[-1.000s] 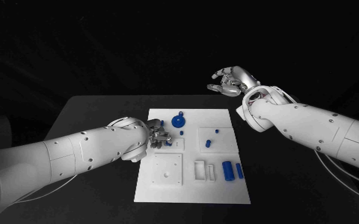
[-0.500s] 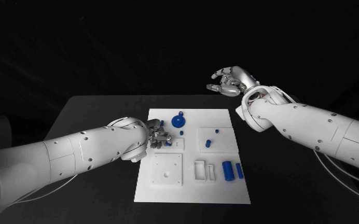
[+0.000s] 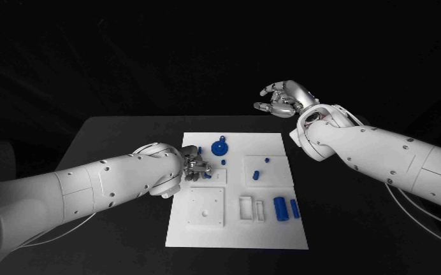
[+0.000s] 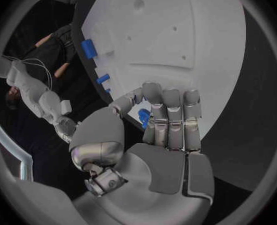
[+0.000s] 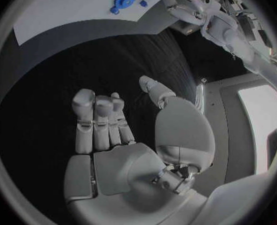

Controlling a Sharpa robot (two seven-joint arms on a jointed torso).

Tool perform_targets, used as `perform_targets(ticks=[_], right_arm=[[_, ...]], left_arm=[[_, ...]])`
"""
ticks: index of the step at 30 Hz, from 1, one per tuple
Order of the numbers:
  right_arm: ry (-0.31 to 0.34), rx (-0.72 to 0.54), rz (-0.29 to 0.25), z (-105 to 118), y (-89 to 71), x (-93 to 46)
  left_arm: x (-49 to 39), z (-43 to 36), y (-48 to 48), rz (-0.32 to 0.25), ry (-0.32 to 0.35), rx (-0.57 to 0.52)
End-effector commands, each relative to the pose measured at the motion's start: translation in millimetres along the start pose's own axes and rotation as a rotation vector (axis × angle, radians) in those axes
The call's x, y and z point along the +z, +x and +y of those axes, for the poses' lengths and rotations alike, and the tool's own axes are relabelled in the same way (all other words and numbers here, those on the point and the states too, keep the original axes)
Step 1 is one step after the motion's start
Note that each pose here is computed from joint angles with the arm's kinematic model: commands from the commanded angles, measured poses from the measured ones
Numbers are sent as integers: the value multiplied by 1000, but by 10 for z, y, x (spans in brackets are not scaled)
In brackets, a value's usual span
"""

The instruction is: Assemble the parts on the task board

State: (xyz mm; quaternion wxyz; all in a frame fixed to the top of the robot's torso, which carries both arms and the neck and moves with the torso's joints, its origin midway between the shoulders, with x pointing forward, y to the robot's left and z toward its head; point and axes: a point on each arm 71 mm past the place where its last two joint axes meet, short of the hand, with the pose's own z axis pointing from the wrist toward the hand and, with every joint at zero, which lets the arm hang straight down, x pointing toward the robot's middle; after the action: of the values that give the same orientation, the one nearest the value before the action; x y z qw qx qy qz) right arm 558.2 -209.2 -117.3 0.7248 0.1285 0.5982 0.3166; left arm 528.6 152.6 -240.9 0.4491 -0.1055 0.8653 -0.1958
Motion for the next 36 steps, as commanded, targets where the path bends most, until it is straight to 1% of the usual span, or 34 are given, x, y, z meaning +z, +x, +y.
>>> perform_targets(ticks=[1, 11, 19, 24, 31, 36], right_arm=[[-6, -2, 12, 10, 11, 2], [-7, -1, 13, 16, 16, 4], [-7, 0, 15, 21, 27, 12], [-6, -1, 14, 19, 26, 12], [-5, -1, 14, 14, 24, 12], [-6, 1, 15, 15, 24, 11]], left_arm=[[3, -24, 70, 39, 7, 10], [6, -46, 78, 40, 12, 13], [12, -61, 70, 24, 17, 7], [11, -60, 52, 0, 19, -2], [12, -71, 70, 19, 20, 5], [15, -76, 66, 13, 19, 3]])
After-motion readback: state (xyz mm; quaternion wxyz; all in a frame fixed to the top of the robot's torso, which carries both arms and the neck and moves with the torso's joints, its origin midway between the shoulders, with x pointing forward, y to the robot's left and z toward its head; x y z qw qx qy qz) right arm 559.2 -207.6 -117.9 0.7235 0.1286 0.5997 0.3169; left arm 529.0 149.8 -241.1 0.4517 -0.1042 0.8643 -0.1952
